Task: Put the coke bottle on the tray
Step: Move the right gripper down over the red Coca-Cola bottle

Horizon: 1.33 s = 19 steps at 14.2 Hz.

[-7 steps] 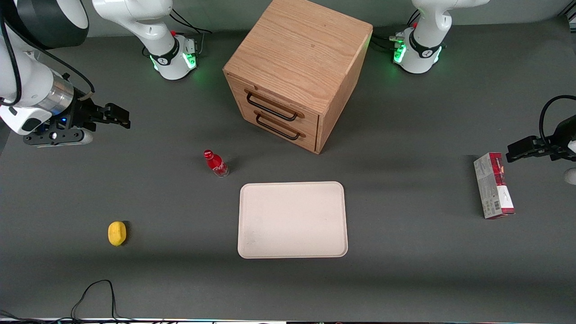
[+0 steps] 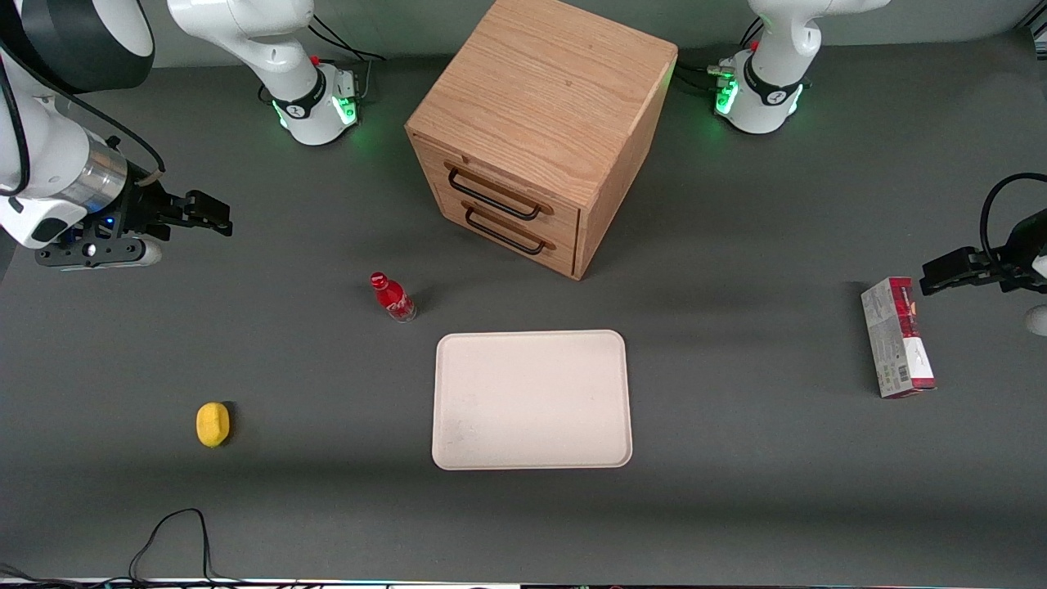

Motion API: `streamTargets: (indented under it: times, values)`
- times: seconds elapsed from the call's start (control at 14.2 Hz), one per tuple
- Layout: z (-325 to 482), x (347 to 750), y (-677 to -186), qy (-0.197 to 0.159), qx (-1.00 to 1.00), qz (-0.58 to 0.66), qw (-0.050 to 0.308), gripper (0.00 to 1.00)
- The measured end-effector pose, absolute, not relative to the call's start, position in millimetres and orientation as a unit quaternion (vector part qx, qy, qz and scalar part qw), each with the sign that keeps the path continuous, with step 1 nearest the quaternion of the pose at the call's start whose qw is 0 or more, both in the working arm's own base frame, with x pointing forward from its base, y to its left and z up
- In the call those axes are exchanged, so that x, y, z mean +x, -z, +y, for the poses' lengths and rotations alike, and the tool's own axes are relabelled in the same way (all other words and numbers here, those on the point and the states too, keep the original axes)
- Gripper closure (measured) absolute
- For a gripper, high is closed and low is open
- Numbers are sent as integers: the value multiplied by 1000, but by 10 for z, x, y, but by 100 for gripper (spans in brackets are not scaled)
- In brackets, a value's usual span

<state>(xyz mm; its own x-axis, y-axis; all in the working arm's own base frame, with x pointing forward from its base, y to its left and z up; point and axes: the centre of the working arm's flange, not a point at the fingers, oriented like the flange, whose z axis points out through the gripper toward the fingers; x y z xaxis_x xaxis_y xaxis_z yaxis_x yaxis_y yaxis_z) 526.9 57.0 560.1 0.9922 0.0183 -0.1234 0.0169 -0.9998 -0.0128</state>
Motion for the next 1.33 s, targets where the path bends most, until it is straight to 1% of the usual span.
streamTargets:
  times: [0.28, 0.49, 0.63, 0.77, 0.98, 1.12, 1.33]
  values:
    - [603, 5309, -5587, -73, -997, -11, 7, 0]
    - [729, 5345, -5611, -71, -997, -19, 10, 0]
    - [1045, 5418, -5666, -66, -998, -16, 17, 0]
    - [1543, 5510, -5711, -62, -998, -1, 31, 0]
    - [2325, 5589, -5690, -59, -997, 28, 30, 0]
    - [2494, 5617, -5630, -66, -997, 30, 28, 0]
    - [2475, 5617, -5541, -82, -996, 31, 20, 0]
